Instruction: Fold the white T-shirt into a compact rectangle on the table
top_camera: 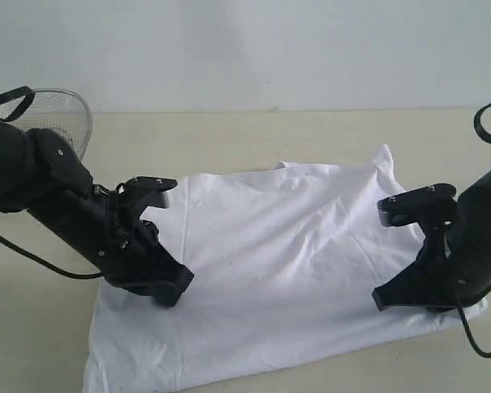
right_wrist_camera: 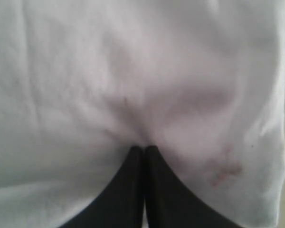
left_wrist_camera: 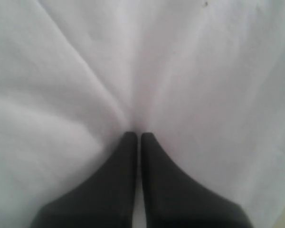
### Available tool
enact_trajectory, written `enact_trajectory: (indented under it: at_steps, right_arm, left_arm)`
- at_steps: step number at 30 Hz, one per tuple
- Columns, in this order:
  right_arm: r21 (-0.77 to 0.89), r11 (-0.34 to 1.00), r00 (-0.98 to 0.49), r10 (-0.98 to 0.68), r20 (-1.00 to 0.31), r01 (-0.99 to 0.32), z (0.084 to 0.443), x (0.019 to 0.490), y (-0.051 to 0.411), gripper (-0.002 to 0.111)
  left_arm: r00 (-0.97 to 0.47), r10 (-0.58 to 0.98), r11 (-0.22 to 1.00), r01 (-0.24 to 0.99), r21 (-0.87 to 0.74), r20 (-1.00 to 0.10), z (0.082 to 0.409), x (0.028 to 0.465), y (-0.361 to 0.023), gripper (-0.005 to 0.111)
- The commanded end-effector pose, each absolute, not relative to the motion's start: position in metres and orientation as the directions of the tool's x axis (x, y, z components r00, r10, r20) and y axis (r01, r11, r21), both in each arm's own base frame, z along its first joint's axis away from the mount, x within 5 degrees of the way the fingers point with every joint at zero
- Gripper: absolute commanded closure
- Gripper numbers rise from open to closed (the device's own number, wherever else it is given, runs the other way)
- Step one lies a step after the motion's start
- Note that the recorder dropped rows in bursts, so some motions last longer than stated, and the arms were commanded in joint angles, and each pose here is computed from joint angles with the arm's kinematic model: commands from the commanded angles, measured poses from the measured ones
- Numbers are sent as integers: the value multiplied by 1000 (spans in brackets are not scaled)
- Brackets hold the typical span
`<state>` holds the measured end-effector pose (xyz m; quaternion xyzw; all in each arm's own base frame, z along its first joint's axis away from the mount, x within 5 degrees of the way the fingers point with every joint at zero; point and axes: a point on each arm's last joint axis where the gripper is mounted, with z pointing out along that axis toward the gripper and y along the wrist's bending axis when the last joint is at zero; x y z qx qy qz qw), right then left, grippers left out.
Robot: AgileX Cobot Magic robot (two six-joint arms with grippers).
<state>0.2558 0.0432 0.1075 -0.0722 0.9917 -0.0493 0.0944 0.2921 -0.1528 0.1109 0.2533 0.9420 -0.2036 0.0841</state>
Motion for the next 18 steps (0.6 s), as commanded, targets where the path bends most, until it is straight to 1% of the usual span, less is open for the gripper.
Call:
enact_trajectory:
  at_steps: [1,5,7,14,18]
  right_arm:
    - [-109,992,-997,-64,48,-69,78,220,37,108]
    - [-64,996,-990,-70,-119,-62,94,231,42,108]
    - [-55,997,-982,-72,-173,-63,105,233,42,108]
    - [-40,994,-910,-107,-400,-99,164,230,41,108]
    - [-29,994,-840,-104,-532,-104,199,224,40,108]
  left_arm:
    - [-852,404,817,499,-289,-332,114,299,-152,102]
    - [-816,377,844,497,-201,-438,123,311,-149,102]
    - [-801,372,843,503,-191,-469,131,317,-150,102]
    - [-753,329,841,508,-186,-569,163,335,-157,102]
    - [-709,254,869,466,-167,-658,183,349,-158,102]
